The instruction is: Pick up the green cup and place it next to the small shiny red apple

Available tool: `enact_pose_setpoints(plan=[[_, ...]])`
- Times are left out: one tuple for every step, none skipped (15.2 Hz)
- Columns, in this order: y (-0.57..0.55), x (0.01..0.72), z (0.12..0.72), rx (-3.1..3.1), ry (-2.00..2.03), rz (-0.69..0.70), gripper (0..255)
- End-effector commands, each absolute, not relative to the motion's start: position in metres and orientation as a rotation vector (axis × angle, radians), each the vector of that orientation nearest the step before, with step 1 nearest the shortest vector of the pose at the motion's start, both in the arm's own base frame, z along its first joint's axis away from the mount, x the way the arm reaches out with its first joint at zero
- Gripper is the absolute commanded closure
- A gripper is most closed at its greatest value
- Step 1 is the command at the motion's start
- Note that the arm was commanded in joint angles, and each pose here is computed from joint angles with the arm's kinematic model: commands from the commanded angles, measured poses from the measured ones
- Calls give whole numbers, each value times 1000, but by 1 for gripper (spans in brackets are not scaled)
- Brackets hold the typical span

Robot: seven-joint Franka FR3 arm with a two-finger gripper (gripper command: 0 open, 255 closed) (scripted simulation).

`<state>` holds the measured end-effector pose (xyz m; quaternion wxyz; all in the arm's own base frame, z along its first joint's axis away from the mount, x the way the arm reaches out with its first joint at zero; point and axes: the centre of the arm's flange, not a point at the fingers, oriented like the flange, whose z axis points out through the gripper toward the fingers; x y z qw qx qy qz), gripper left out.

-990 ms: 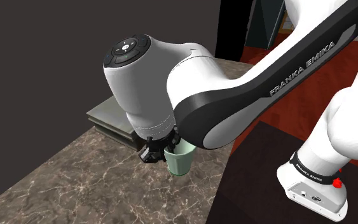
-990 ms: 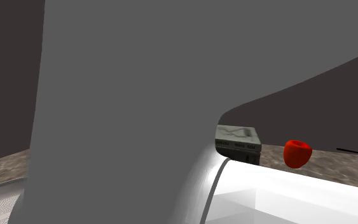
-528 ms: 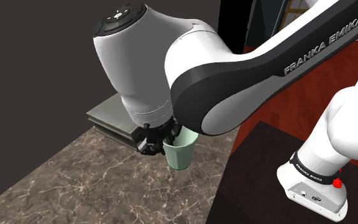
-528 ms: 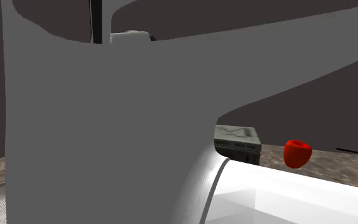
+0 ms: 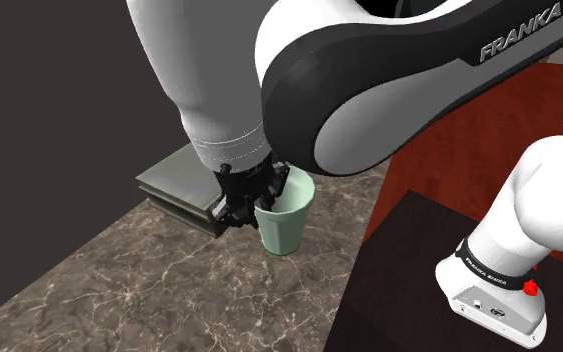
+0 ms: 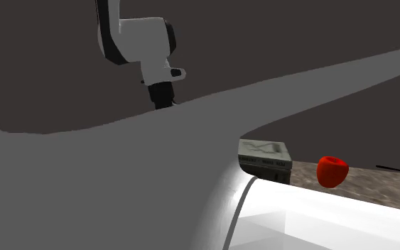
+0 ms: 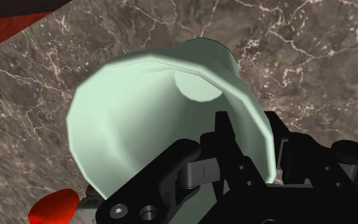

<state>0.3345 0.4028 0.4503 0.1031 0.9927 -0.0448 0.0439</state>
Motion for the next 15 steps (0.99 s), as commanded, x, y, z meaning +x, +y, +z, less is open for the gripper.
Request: enact_pose_setpoints(plan=[[403, 334, 462, 2929, -132, 130, 255], [403, 334, 467, 2929, -132, 130, 255], [403, 334, 472, 2929, -132, 130, 255], [403, 334, 477, 2929, -132, 130, 255], [403, 334, 483, 2929, -132, 130, 255], [403, 334, 488, 2929, -132, 130, 255], [403, 334, 493, 2929, -132, 130, 255], [403, 334, 499, 2929, -132, 130, 255], [403, 334, 504, 2929, -132, 130, 255], [403, 334, 509, 2929, -132, 130, 255], [403, 334, 514, 2929, -132, 130, 255], [403, 334, 520, 2929, -132, 130, 255], [403, 334, 525, 2929, -132, 130, 255], [403, 334, 530, 2929, -132, 130, 255], [403, 334, 536, 2929, -132, 130, 255]])
